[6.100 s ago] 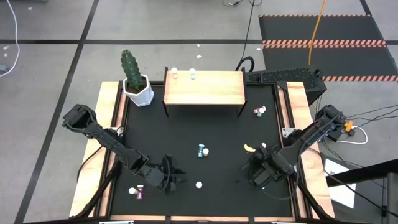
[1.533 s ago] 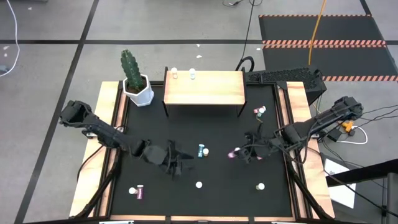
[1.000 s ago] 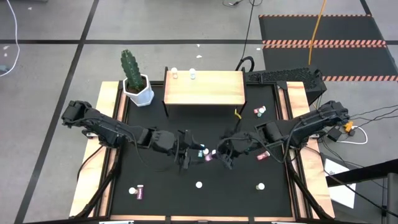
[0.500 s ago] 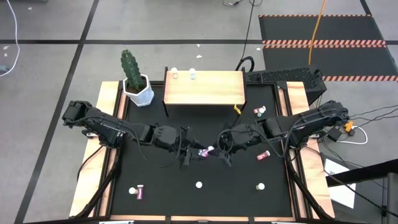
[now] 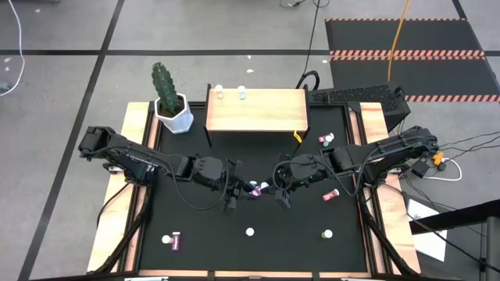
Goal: Pick and place medicine bottles onto shelf by color
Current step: Put the top pink pill bottle on the shelf
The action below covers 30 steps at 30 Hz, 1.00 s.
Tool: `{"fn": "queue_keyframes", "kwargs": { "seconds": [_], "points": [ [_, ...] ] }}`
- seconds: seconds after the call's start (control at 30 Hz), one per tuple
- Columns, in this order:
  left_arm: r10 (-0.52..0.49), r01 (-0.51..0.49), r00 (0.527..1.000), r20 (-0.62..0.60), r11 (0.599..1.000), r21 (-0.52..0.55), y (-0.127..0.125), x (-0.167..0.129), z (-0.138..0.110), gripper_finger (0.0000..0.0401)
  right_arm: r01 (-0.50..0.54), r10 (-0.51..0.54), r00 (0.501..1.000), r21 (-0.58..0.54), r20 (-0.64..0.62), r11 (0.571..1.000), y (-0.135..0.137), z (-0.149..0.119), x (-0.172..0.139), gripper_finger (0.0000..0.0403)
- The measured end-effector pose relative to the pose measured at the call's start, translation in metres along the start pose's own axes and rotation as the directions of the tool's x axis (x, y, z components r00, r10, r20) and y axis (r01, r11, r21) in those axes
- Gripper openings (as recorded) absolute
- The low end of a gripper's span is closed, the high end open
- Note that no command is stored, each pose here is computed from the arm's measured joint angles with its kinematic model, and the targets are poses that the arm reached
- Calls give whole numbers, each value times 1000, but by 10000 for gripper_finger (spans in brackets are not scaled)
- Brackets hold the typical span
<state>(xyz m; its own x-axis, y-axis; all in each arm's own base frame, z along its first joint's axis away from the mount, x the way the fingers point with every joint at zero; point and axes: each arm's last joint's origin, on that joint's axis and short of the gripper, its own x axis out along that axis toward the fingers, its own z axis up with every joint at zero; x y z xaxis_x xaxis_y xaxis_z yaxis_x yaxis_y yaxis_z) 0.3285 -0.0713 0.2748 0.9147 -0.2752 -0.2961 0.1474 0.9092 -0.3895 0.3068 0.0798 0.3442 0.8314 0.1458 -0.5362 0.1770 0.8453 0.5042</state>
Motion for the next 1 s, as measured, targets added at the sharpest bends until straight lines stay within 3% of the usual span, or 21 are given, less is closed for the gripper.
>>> {"fn": "queue_keyframes", "kwargs": {
  "seconds": [0.3, 0.47, 0.63, 0.83, 1.0],
  "points": [
    [-6, 6, 1000, 17, 1000, 2, 0, 0, 2, 124, 3, -3, 1000, -12, 0, 1000, 0, 0, 0, 127],
    [-23, 23, 998, 63, 1000, -2, -2, 0, 6, 100, 2, 1, 999, -58, 52, 998, 2, 4, -5, 145],
    [-60, 58, 986, 153, 998, 12, -6, -1, 15, 91, -14, 30, 987, -100, 159, 995, 6, 14, -31, 173],
    [-115, 92, 954, 277, 991, 95, -11, -4, 27, 114, 30, 17, 942, -135, 335, 990, 7, 26, -75, 208],
    [-122, 81, 926, 356, 989, 126, -8, -7, 36, 103, -37, 118, 882, -181, 456, 983, 17, 34, -99, 230]
  ]
}}
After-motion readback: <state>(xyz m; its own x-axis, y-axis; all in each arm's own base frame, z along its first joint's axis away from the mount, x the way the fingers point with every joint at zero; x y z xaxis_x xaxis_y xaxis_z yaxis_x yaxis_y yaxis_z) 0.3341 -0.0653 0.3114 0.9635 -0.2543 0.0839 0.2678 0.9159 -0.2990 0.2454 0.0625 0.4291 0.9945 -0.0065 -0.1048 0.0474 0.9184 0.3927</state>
